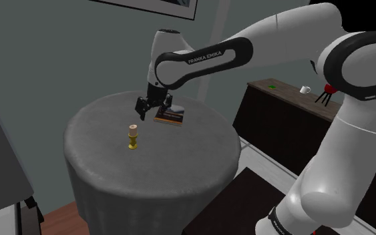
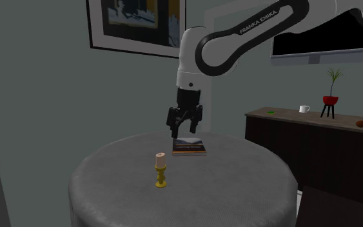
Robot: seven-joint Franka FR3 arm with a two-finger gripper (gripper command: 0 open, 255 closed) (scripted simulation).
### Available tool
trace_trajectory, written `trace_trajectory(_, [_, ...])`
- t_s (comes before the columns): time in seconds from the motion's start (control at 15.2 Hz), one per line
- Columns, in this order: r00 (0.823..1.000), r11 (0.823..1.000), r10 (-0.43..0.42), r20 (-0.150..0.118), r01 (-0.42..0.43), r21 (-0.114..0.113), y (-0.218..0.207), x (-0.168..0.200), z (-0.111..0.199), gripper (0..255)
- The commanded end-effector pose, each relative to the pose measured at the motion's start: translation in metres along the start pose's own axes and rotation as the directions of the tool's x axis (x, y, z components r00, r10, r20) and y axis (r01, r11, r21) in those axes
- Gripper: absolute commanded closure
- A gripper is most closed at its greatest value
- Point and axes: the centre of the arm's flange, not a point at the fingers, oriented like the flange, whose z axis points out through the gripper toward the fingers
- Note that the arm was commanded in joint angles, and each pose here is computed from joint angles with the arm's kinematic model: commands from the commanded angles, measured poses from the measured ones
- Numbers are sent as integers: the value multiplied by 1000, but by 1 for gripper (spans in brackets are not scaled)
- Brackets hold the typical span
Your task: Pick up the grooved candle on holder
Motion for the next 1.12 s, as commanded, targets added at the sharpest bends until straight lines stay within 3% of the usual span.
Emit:
trace_trajectory(0.0, [1000,1000,5,1,-5,0,-15,17,17,0])
trace_trajectory(0.4, [1000,1000,18,6,-18,-2,-53,62,68,0])
trace_trajectory(0.99, [1000,1000,18,6,-18,-2,-52,58,107,0])
trace_trajectory(1.06, [1000,1000,18,6,-18,-2,-52,58,107,255])
